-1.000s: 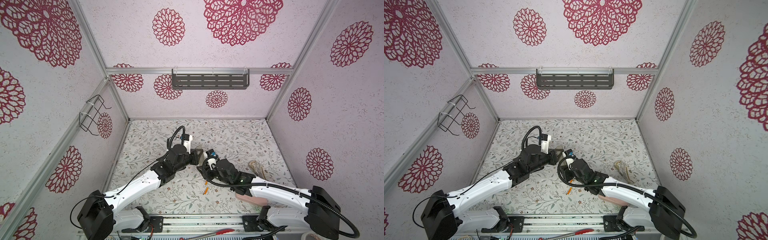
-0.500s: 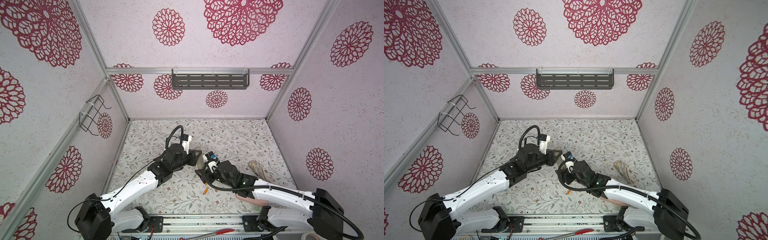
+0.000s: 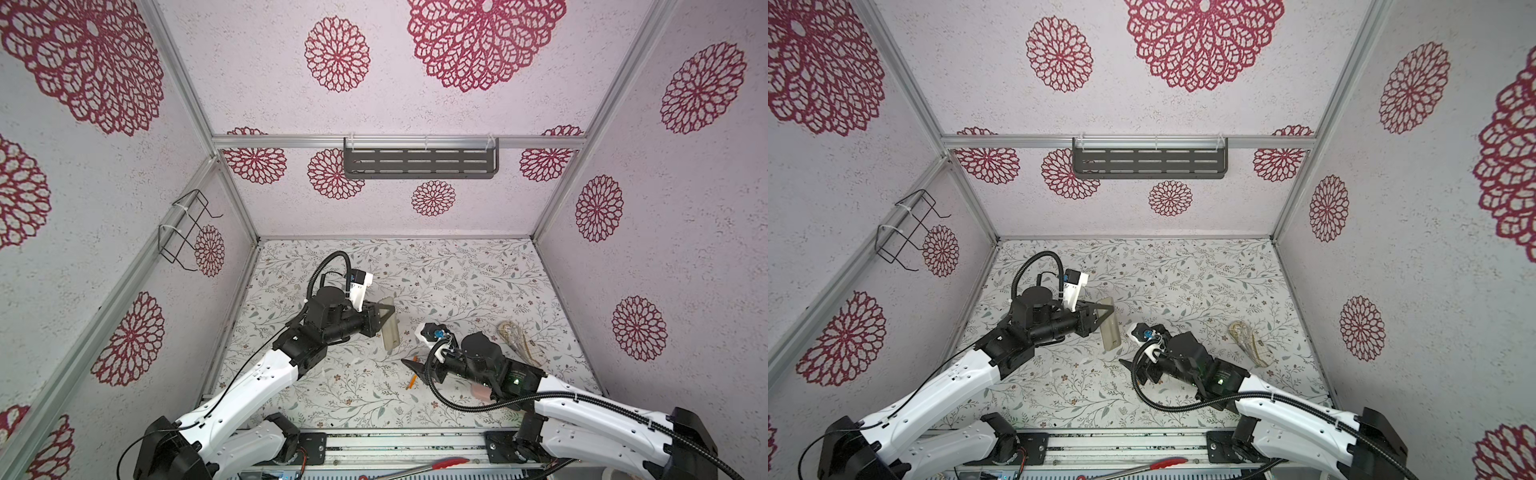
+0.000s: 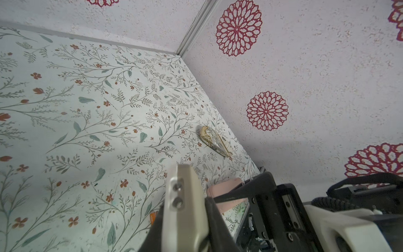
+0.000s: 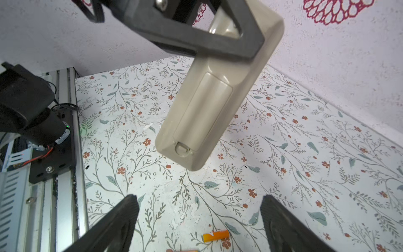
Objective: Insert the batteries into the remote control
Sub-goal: 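Open the right gripper and pull it back while the left holds the remote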
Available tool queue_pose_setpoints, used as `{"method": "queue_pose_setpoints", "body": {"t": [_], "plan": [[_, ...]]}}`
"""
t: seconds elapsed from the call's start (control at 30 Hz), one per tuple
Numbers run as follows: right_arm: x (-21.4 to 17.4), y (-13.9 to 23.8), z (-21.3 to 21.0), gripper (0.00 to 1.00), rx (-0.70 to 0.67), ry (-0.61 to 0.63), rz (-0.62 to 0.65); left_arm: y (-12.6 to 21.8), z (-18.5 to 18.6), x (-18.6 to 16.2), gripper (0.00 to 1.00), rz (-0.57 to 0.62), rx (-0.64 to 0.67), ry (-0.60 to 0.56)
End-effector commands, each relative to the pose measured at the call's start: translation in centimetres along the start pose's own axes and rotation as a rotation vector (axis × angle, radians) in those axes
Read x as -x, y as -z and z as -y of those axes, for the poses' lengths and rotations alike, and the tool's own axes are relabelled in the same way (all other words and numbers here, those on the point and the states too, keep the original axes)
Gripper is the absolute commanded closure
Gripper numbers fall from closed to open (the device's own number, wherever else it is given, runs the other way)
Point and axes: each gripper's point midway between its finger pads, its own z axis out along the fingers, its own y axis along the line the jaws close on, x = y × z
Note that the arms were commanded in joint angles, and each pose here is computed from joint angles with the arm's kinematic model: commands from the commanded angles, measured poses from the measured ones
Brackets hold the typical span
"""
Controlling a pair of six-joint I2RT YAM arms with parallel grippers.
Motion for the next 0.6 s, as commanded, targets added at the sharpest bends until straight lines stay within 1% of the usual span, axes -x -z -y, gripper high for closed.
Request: {"method": "queue_pose_setpoints", "body": {"t": [0.0, 0.13, 0.27, 0.4, 0.57], "plan": [[1.6, 1.2, 0.1, 0.09, -0.016, 0.151, 0.041, 0.8, 0.4, -0.6, 1.00, -0.033, -0.057, -0.010], [2.5, 1.6, 0.3, 0.10, -0.063, 0.254, 0.036, 0.8, -0.4, -1.2, 1.00, -0.072, -0.069, 0.046], [3.4, 1.2, -0.2, 0.11, -0.072, 0.343, 0.043, 0.5, -0.7, -1.8, 1.00, -0.113, -0.102, 0.112], [4.7, 0.8, -0.8, 0.12, -0.070, 0.382, 0.089, 0.4, -0.9, -2.2, 1.00, -0.138, -0.122, 0.153], [5.9, 0.2, -1.4, 0.13, -0.066, 0.410, 0.130, 0.5, -0.4, -2.5, 1.00, -0.156, -0.187, 0.203]]}}
